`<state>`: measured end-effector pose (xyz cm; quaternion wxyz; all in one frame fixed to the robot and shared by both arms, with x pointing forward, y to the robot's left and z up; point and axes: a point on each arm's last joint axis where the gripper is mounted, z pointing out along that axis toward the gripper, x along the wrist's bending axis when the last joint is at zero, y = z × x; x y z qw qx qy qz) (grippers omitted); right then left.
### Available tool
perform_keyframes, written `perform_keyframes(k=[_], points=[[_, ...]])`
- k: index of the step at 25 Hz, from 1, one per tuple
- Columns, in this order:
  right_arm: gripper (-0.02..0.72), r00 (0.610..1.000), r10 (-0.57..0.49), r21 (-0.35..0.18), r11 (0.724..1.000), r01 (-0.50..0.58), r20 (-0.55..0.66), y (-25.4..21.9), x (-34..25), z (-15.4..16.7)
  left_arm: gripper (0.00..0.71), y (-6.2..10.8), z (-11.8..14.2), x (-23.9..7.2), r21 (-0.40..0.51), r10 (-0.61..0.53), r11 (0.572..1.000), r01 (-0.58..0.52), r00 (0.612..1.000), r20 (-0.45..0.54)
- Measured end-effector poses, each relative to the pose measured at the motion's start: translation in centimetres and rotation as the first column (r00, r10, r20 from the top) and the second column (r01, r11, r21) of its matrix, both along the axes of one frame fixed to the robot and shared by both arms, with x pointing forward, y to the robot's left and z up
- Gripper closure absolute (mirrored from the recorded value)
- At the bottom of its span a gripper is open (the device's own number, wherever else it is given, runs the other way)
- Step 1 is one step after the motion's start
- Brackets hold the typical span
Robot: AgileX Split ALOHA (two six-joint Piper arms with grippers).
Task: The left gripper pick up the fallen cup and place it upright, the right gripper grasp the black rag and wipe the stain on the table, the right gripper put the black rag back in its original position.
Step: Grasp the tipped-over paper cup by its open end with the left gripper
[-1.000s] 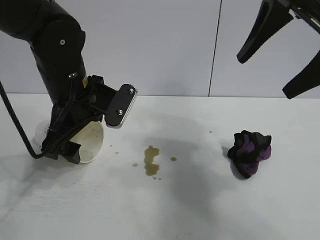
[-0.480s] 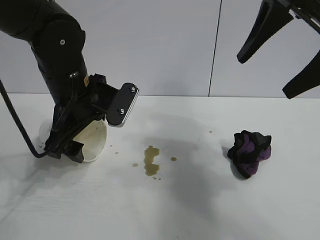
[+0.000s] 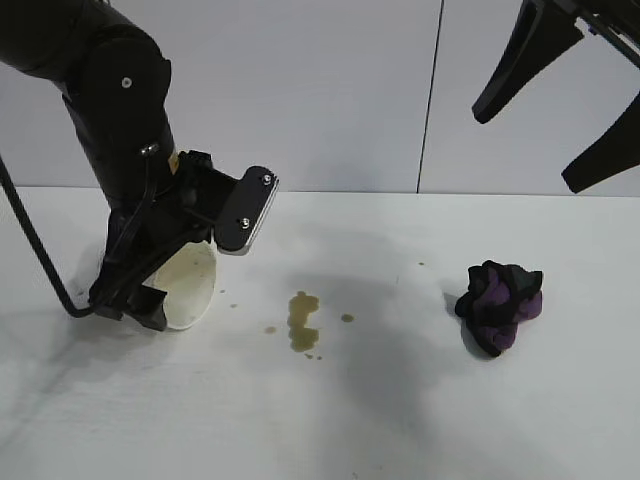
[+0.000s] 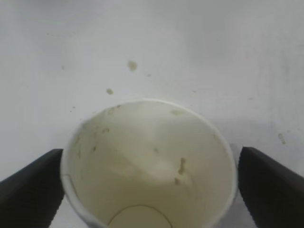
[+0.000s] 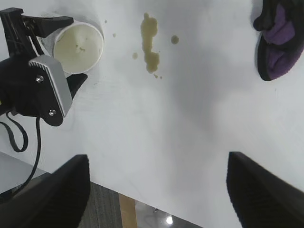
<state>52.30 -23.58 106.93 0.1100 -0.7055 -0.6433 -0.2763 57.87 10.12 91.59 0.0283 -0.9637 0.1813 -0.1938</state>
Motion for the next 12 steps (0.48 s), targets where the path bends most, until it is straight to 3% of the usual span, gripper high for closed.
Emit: perform_keyframes(k=[5,12], points=[[0.160,1.000,0.003,-0.001,1.000,-0.003,0.002,0.00,0.00,0.00,0.017,-0.02,0.02,0.04,0.028,-0.071,0.997,0.071,0.997,0.005],[0.160,1.000,0.003,-0.001,1.000,-0.003,0.002,0.00,0.00,0.00,0.017,-0.23,-0.74,0.22,0.023,-0.088,0.996,0.088,0.996,0.007]])
